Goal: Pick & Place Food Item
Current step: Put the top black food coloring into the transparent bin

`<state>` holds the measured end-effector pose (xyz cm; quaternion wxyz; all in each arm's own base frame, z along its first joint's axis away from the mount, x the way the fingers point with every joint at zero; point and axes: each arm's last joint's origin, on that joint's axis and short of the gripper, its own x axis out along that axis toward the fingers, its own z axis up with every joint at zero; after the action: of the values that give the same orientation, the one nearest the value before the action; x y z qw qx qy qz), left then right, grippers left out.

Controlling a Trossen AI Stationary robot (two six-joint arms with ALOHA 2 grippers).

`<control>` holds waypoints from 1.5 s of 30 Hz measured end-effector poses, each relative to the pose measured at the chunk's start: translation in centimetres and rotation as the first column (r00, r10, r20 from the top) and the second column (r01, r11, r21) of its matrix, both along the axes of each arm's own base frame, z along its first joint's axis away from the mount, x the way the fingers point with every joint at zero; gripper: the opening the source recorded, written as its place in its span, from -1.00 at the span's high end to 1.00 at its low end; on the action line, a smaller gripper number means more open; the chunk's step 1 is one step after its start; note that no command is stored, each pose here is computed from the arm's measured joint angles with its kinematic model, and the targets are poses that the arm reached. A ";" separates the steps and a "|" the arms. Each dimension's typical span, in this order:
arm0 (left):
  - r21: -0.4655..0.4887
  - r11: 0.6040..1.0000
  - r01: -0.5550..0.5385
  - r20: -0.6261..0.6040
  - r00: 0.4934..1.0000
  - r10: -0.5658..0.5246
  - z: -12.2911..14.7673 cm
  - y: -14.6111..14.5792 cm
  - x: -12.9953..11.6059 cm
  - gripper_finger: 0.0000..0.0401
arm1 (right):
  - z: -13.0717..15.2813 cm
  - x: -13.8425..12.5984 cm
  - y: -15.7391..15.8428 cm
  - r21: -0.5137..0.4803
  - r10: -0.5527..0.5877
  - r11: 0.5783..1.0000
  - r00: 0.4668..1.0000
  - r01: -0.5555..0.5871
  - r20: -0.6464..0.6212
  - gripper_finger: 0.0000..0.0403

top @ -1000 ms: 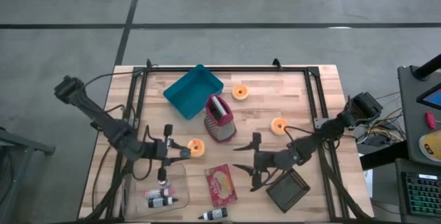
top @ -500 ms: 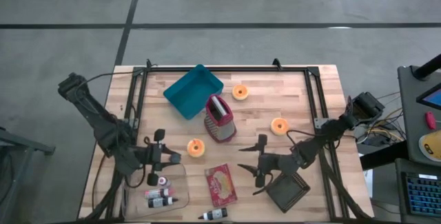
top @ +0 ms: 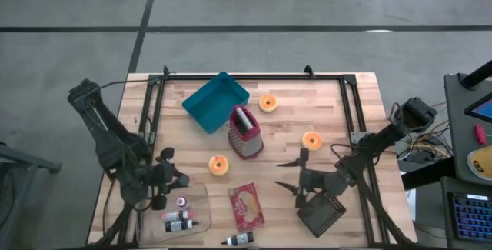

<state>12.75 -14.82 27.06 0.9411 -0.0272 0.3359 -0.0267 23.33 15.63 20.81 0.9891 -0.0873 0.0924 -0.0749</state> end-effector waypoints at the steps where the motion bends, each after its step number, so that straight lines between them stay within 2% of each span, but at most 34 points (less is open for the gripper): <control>1: -0.023 1.000 0.004 -0.014 1.000 -0.004 0.0 -0.1 -0.1 0.47 | 0.0 -0.1 0.1 0.001 0.002 1.000 1.000 -0.002 0.002 -0.24; 11: -0.171 0.985 0.001 -0.174 0.984 -0.031 -0.7 -0.8 -1.6 0.47 | 0.0 -0.3 0.3 -0.009 -0.018 1.000 1.000 0.018 0.004 -0.24; 19: -0.216 0.976 0.004 -0.296 0.953 -0.069 -1.8 -1.9 -1.5 0.48 | 0.0 -0.3 0.3 -0.015 -0.026 1.000 1.000 0.026 0.004 -0.24; 26: -0.237 0.972 0.004 -0.385 0.918 -0.098 -3.3 -3.5 -0.8 0.48 | 0.0 -0.4 0.2 -0.021 -0.027 0.999 1.000 0.027 -0.006 -0.24; 35: -0.208 0.978 0.000 -0.505 0.856 -0.108 -5.7 -4.9 -0.2 0.48 | 0.0 -0.4 0.2 -0.019 -0.026 0.999 1.000 0.026 -0.007 -0.24; 45: -0.177 0.984 -0.003 -0.583 0.806 -0.102 -7.6 -5.8 0.1 0.48 | 0.0 -0.4 0.2 -0.017 -0.026 1.000 1.000 0.026 -0.006 -0.24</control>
<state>12.83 -20.59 19.47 0.7835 -0.1051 0.6085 -0.0698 22.90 15.87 20.78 0.9869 -0.0948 0.0959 -0.0880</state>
